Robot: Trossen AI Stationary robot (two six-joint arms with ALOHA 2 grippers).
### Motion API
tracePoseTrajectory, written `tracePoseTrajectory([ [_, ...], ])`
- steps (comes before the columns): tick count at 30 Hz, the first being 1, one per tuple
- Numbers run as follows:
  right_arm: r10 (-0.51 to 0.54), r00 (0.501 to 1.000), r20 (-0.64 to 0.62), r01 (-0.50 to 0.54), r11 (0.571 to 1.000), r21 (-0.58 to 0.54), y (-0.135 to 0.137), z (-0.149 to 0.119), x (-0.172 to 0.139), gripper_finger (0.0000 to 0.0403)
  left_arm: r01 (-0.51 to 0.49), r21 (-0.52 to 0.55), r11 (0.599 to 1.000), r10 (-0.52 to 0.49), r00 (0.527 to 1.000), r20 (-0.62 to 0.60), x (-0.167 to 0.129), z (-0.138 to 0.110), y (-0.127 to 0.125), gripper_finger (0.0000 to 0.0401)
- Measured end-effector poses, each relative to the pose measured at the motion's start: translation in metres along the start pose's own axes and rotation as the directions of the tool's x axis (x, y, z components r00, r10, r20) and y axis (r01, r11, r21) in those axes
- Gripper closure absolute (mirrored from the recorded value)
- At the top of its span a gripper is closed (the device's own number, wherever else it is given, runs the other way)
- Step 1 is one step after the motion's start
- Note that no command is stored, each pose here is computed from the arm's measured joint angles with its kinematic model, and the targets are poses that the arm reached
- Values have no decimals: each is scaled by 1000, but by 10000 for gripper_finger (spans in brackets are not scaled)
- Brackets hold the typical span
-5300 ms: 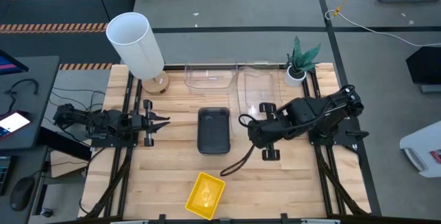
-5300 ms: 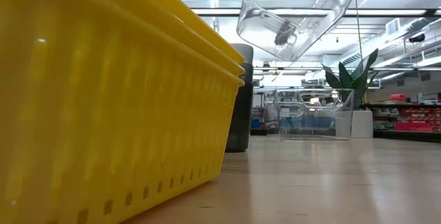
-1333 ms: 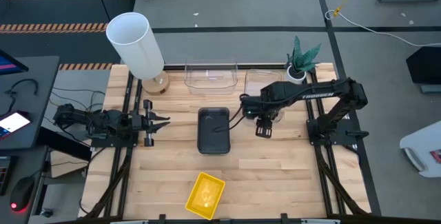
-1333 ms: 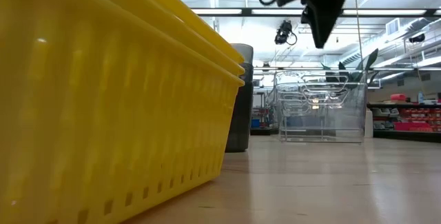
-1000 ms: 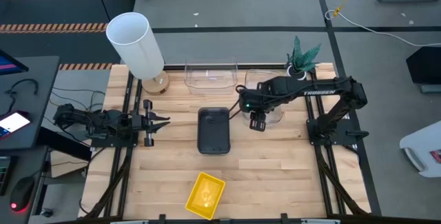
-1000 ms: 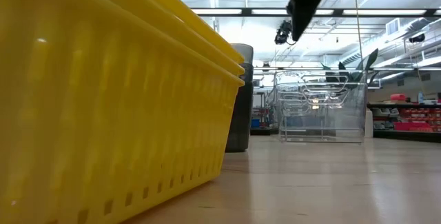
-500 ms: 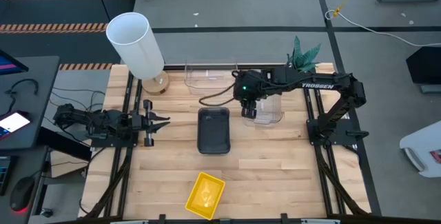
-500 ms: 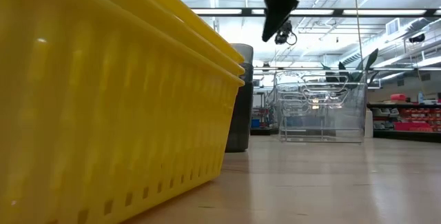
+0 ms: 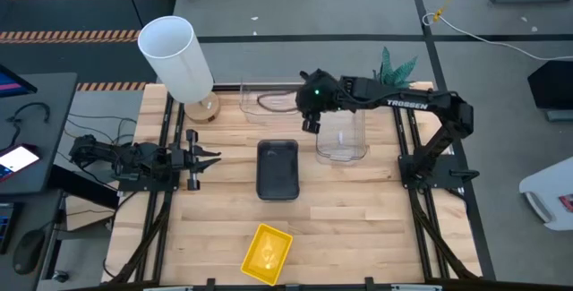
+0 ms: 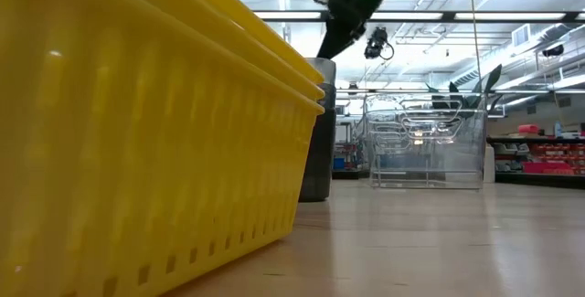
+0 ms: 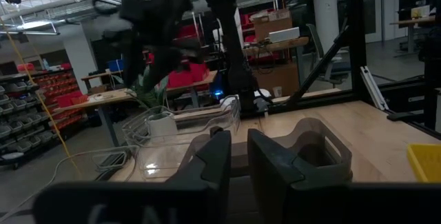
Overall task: Stack baskets by color
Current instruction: Stack the left transparent bin on top of the transparent bin
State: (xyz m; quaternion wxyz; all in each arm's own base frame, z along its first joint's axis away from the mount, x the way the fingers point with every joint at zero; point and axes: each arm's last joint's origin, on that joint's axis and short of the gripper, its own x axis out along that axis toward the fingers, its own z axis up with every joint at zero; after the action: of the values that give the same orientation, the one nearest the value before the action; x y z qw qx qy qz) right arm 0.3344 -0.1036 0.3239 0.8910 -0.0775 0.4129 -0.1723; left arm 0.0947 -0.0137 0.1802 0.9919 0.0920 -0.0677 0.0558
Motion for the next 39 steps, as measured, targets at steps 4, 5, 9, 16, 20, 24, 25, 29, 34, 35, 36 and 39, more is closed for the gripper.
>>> tracePoseTrajectory([
  [4,-34,999,2,34,997,73,-17,-8,10,224,0,0,1000,0,1000,0,0,0,0,348],
  [5,-36,999,8,35,996,81,-20,-8,11,224,0,0,1000,0,1000,0,0,0,0,347],
  [9,-40,999,24,37,992,119,-33,-8,10,224,0,0,1000,0,1000,0,0,0,0,342],
  [16,-46,999,27,42,988,147,-46,-10,9,224,0,0,1000,0,1000,0,0,0,0,343],
  [20,-9,999,43,1,983,183,-46,-10,9,225,0,0,1000,0,1000,0,0,0,0,348],
  [24,-12,998,69,-1,982,188,-46,-1,2,230,0,0,1000,0,1000,0,0,0,0,345],
  [25,-15,997,74,1,982,189,-47,2,-1,231,0,0,1000,0,1000,0,0,0,0,343],
  [29,-58,995,77,39,973,228,-58,9,-6,234,0,0,1000,0,1000,0,0,0,0,340],
  [34,-10,999,-30,16,980,199,-53,15,26,235,0,0,1000,0,1000,0,0,0,0,346],
  [35,7,999,-51,2,984,176,-49,17,33,235,0,0,1000,0,1000,0,0,0,0,347],
  [36,22,997,-69,-11,988,155,-47,20,41,235,0,0,1000,0,1000,0,0,0,0,348],
  [39,37,992,-122,-24,995,101,-47,30,56,235,0,0,1000,0,1000,0,0,0,0,350],
])
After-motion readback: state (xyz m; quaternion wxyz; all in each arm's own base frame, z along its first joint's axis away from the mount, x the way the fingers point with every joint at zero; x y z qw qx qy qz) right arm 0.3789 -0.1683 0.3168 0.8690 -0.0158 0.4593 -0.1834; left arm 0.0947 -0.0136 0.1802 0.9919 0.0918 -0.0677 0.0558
